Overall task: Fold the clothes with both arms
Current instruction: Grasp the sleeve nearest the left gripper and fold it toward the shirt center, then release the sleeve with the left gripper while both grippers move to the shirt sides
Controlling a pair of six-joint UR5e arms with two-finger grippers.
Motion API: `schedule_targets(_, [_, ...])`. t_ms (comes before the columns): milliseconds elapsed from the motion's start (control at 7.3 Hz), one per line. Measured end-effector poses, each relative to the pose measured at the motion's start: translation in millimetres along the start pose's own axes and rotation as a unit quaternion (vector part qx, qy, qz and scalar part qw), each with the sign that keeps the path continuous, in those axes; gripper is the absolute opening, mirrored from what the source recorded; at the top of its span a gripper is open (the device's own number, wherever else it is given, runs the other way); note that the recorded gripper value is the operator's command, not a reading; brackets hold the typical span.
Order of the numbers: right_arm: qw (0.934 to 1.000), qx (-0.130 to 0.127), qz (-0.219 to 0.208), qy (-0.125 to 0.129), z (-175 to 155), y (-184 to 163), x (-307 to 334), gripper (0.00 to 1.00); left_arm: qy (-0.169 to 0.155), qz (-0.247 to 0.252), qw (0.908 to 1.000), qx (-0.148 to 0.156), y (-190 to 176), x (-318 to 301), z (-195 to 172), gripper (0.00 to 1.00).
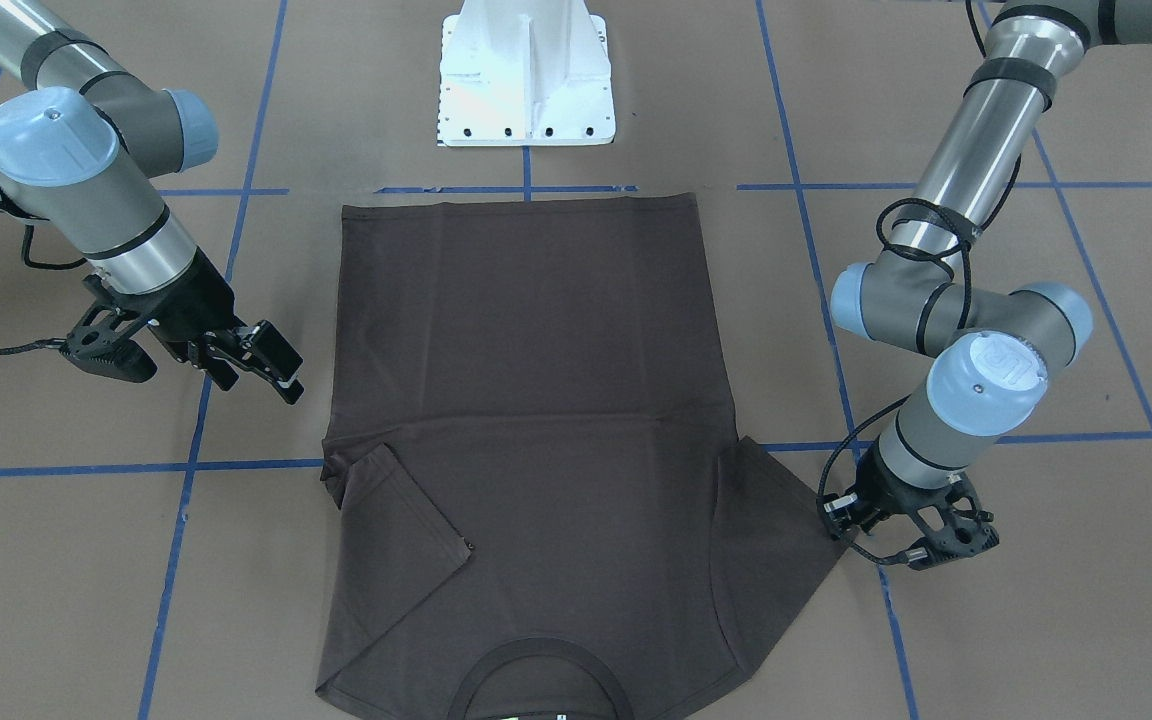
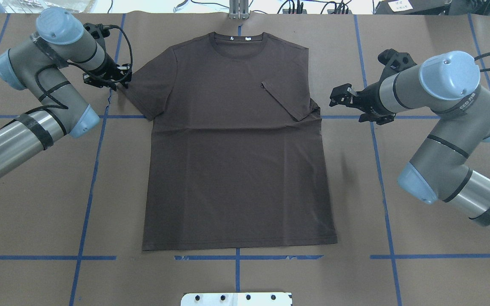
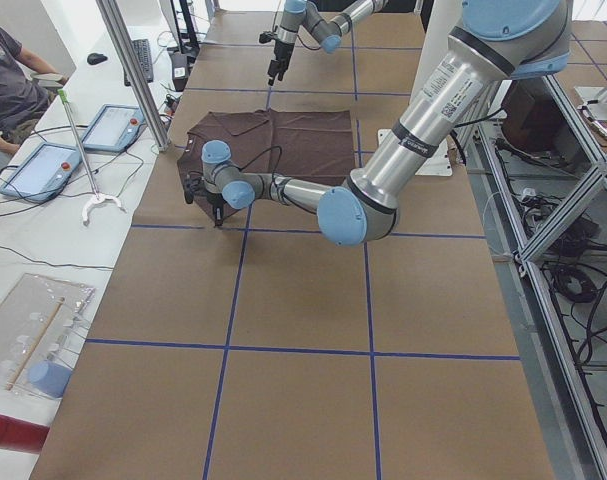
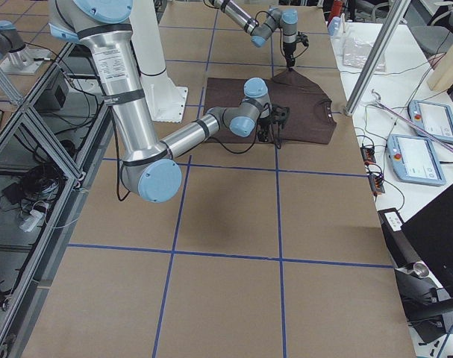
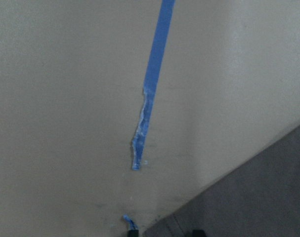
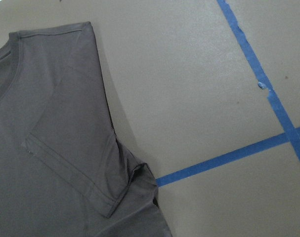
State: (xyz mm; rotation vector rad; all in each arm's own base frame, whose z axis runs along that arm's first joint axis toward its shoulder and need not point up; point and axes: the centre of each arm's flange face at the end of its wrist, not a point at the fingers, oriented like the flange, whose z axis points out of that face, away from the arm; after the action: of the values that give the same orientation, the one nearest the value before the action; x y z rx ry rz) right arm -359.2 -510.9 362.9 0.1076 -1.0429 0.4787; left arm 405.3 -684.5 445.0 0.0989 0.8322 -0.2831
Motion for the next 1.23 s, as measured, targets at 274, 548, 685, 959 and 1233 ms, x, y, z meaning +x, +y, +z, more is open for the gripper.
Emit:
schedule_targets(274, [1.0,0.001,0.001,0.001,0,-1,2,1.0,0.002,0.001,1.0,0.001,-1,4,-2,0.0])
schedule_targets(548, [1.0,0.0,0.001,0.001,0,-1,2,1.0,0.013,0.004,0.9999,0.002,-4,24,-14,0.0])
schedule_targets(685, [1.0,-0.001,0.001,0.001,0,-1,2,1.0,0.025,0.005,0.9997,-0.005,-2,36,-25,0.0])
schedule_targets(959, [1.0,-0.002,0.001,0.001,-1,-1,2,1.0,0.045,-0.01,0.9986,-0.027,3,89,-59,0.0])
schedule_targets(1233, [1.0,-0.003,0.002,0.002,0,-2,3,1.0,0.045,-0.029,0.9979,-0.036,14,139,-60,0.0])
